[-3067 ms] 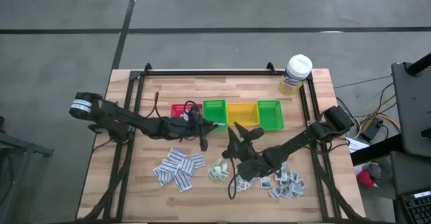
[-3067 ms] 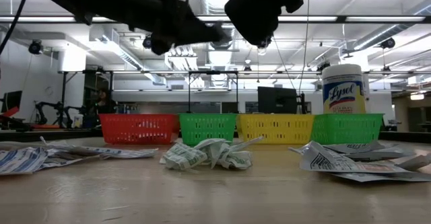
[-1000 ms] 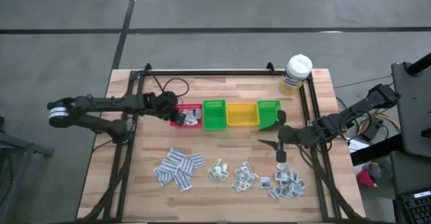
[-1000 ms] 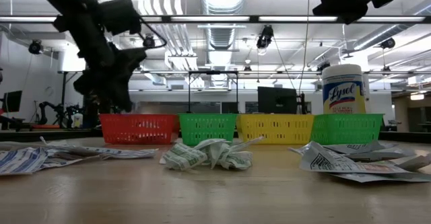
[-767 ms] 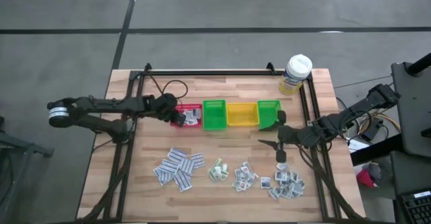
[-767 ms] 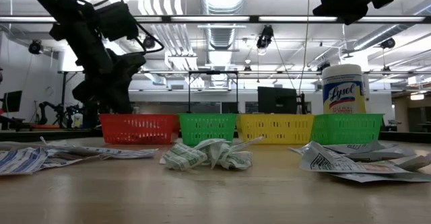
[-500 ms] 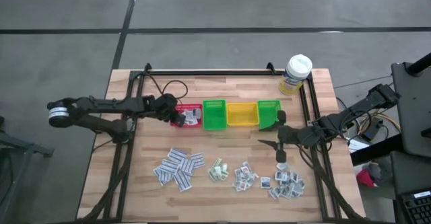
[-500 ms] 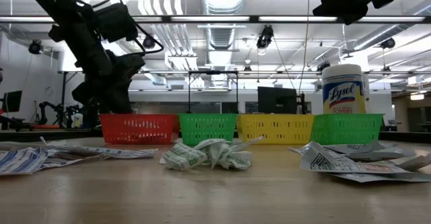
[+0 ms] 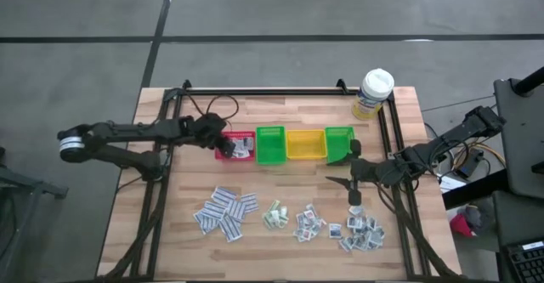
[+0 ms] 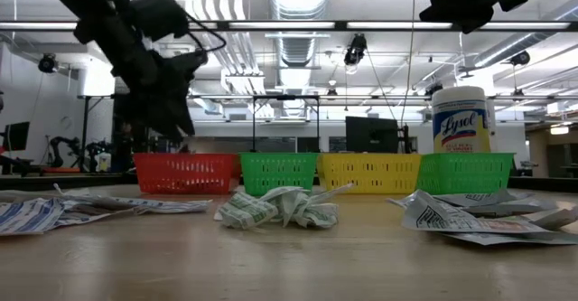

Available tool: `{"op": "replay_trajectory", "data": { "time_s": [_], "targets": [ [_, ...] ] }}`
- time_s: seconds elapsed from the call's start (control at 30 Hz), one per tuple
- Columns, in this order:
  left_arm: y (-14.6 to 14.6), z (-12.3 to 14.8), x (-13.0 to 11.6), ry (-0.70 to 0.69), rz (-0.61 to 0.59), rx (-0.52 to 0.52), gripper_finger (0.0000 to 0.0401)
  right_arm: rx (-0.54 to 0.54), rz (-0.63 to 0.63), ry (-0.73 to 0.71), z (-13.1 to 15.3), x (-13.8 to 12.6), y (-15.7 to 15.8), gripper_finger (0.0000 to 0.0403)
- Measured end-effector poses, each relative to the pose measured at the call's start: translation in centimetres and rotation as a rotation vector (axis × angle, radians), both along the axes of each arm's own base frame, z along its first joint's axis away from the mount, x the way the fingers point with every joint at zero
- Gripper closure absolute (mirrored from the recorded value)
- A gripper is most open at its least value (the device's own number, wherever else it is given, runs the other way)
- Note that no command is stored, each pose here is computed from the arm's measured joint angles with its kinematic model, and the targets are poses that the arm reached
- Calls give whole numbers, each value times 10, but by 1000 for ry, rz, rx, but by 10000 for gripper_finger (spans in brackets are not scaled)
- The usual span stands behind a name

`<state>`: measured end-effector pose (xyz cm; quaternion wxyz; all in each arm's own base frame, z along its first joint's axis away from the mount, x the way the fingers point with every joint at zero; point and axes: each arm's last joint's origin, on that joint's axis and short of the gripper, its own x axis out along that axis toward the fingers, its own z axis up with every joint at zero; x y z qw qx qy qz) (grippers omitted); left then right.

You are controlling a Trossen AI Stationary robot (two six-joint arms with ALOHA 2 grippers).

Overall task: Pick & Place First Aid Supplies
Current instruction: Put the alcohol pad into the red basket

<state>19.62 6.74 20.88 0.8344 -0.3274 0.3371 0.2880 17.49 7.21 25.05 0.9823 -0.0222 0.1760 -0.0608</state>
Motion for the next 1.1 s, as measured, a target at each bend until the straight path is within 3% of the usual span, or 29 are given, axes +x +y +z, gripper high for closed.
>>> {"op": "replay_trajectory", "data": {
  "time_s": [0.33, 0.6, 0.73, 0.9, 1.1],
  "targets": [
    [-4, 38, -13, 6, -7, 45, 243, 0, 0, 1, 0, 0, 0, 223],
    [-24, 45, -19, -76, -213, 185, 243, 39, -15, -2, 0, 0, 0, 225],
    [-36, 40, -19, -187, -301, 263, 243, 51, 2, 51, -5, -2, 0, 222],
    [-48, 27, -23, -318, -343, 282, 243, 217, 54, 198, -17, -8, 1, 227],
    [-54, 9, -29, -391, -342, 255, 243, 503, 87, 465, -31, -20, 4, 228]
  ]
}}
